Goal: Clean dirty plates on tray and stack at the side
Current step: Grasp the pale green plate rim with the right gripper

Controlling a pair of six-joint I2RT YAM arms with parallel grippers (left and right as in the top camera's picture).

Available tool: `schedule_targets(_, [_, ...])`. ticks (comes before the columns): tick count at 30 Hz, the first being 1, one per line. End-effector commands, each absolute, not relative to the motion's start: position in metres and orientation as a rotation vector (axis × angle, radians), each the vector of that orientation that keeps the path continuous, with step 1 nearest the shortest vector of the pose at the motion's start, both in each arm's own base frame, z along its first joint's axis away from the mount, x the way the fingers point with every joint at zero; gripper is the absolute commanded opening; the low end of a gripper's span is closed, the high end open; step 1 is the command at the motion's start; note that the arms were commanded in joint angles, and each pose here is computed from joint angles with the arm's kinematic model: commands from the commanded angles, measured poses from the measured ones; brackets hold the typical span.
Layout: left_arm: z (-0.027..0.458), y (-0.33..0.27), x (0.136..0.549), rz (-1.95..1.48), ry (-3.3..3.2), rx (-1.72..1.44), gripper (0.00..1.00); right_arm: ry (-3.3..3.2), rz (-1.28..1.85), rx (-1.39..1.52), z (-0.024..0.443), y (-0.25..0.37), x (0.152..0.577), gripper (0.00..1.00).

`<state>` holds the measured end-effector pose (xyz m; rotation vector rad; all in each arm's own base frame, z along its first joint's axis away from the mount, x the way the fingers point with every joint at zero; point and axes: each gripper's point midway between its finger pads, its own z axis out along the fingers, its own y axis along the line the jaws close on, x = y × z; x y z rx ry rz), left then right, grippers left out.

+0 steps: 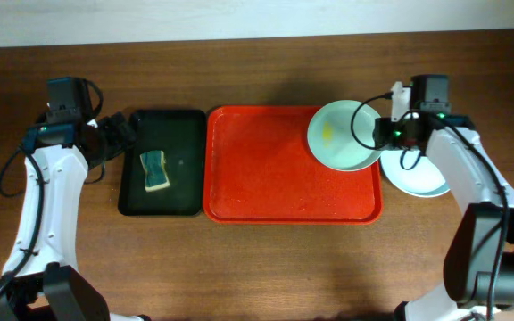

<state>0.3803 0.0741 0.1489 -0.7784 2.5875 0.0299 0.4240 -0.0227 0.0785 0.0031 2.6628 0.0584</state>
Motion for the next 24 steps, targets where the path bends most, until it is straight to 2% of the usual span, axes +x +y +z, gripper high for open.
schedule_targets(1, [0.153, 0.074, 0.38, 0.02, 2.573, -0.787, 1.0, 2.656, -0.055, 0.009, 0.071, -0.034, 0.43, 0.38])
schedule_targets(2, [0.153, 0.074, 0.38, 0.02, 2.573, -0.787, 0.99, 2.655, -0.055, 0.009, 0.071, -0.034, 0.43, 0.31])
schedule_targets(3, [0.153, 0.074, 0.38, 0.02, 2.573, -0.787, 0.99, 2.651, -0.055, 0.009, 0.07, -0.034, 0.432, 0.29])
schedule_targets(8, [0.153, 0.074, 0.38, 0.02, 2.573, -0.787, 0.99, 2.656, -0.055, 0.008, 0.051, -0.034, 0.44, 0.34])
schedule_targets(12, [0.153, 0.074, 0.38, 0.02, 2.573, -0.787, 0.99, 2.67, -0.057, 0.01, 0.04, -0.035, 0.442, 0.33])
schedule_targets(16, [0.153, 0.074, 0.38, 0.02, 2.573, -0.787, 0.99, 2.668, -0.065, 0.016, 0.039, -0.037, 0.443, 0.15])
schedule_targets(17, [0.153, 0.074, 0.38, 0.02, 2.573, -0.787, 0.99, 2.669, -0.065, 0.016, 0.038, -0.037, 0.443, 0.08])
schedule_targets(18, [0.153, 0.074, 0.38, 0.02, 2.573, -0.787, 0.99, 2.672, -0.064, 0.015, 0.038, -0.037, 0.442, 0.07])
schedule_targets(22, [0.153, 0.074, 0.38, 0.02, 2.573, -0.787, 0.99, 2.682, -0.064, 0.015, 0.037, -0.037, 0.44, 0.06])
schedule_targets(24, [0.153, 0.074, 0.38, 0.02, 2.573, -0.787, 1.0, 2.683, -0.063, 0.015, 0.037, -0.037, 0.44, 0.13])
